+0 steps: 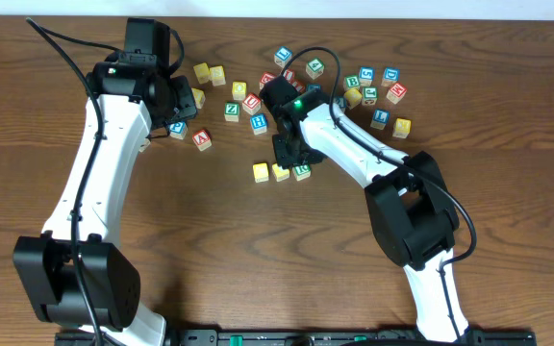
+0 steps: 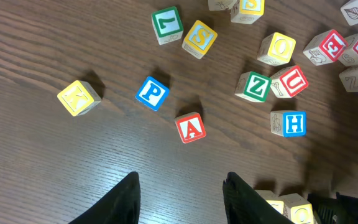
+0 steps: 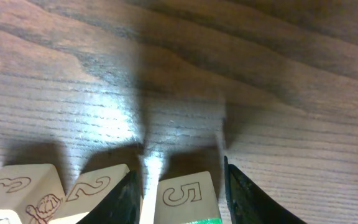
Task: Spell out CORL
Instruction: 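Move the right gripper to the blue L block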
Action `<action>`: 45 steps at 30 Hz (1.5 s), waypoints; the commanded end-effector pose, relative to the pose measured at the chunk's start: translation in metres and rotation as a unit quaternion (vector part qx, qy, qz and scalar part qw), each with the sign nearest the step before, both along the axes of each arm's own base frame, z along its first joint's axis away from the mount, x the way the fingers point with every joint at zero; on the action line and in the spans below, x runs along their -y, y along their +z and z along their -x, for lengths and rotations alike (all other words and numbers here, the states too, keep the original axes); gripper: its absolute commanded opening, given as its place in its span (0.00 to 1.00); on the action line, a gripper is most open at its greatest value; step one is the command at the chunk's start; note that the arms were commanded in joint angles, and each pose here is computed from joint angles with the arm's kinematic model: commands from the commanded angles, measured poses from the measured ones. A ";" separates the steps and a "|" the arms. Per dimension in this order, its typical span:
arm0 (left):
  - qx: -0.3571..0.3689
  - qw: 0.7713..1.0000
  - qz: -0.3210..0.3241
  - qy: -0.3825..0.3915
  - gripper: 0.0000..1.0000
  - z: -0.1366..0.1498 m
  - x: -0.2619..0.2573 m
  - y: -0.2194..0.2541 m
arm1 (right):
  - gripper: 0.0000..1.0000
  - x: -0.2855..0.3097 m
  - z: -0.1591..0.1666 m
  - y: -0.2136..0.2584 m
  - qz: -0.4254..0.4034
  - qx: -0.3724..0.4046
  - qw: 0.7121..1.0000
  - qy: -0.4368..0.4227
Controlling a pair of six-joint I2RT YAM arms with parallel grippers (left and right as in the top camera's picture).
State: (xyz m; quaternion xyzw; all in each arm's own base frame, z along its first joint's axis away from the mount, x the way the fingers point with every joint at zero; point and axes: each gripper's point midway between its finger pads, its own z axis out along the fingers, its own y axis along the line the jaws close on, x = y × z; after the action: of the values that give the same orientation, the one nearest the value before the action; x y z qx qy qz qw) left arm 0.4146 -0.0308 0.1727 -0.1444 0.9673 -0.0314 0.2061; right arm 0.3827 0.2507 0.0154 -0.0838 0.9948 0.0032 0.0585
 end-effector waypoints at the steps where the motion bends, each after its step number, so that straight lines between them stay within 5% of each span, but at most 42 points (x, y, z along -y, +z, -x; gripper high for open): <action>1: -0.009 1.000 -0.003 0.001 0.43 0.003 -0.001 -0.005 | 0.39 0.000 -0.017 0.027 -0.021 0.031 0.999 -0.016; 8: -0.009 1.000 -0.003 0.001 0.43 0.003 -0.001 -0.005 | 0.49 0.025 -0.083 0.141 -0.086 0.148 0.983 -0.064; 15: -0.009 1.000 -0.003 0.001 0.43 0.003 -0.001 -0.005 | 0.51 0.087 -0.107 0.199 -0.096 0.198 0.968 -0.118; 30: -0.009 1.000 -0.003 0.001 0.43 0.003 -0.001 -0.005 | 0.54 0.188 -0.097 0.183 -0.052 0.141 0.966 -0.212; 45: -0.008 1.000 -0.001 0.004 0.43 0.002 0.000 -0.005 | 0.53 0.196 -0.097 0.069 -0.018 0.042 0.969 -0.244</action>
State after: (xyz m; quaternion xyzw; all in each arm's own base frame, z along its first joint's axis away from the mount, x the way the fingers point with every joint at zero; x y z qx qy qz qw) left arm 0.4148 -0.0308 0.1724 -0.1463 0.9670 -0.0318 0.2060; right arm 0.4806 0.0569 0.0971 0.1536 0.9820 0.0077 0.1099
